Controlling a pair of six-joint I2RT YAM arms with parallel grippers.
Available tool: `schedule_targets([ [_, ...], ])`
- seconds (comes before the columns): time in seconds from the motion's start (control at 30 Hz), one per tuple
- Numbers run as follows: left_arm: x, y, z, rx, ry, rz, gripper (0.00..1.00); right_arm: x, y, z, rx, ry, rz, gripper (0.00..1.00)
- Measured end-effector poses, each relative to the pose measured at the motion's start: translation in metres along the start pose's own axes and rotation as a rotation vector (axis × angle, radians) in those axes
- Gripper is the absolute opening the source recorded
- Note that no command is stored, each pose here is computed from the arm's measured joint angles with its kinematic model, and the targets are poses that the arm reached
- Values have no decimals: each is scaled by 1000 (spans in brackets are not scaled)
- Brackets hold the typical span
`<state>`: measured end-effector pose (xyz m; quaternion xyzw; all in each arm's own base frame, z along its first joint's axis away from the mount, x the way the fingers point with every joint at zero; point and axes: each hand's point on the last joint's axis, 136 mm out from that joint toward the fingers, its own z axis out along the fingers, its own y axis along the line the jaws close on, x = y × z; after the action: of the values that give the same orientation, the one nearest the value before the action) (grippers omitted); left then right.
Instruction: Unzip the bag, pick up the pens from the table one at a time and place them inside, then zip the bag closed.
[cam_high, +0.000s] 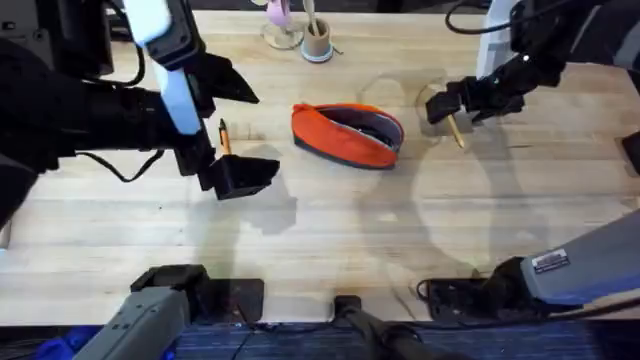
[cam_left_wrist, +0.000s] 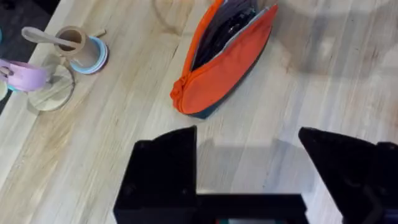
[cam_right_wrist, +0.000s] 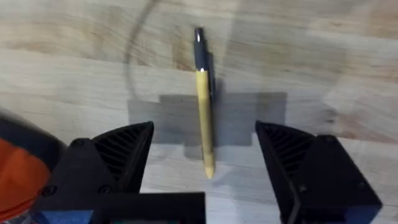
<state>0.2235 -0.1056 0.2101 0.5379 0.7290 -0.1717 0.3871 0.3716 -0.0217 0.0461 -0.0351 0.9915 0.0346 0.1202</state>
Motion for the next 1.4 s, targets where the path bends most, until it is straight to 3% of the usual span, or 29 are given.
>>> schedule_targets([
  [0.27, 0, 0, 0, 0, 0, 0, 993, 1, -15, 6, 53, 24, 8, 342],
  [0.37, 0, 0, 0, 0, 0, 0, 993, 1, -15, 6, 53, 24, 8, 144],
  [0.47, 0, 0, 0, 1, 0, 0, 993, 1, -15, 6, 53, 23, 7, 48],
  [1.13, 0, 0, 0, 0, 0, 0, 993, 4, -8, 0, 28, 25, 3, 30],
  [1.4, 0, 0, 0, 0, 0, 0, 993, -7, 15, -63, 30, -115, -119, 31],
])
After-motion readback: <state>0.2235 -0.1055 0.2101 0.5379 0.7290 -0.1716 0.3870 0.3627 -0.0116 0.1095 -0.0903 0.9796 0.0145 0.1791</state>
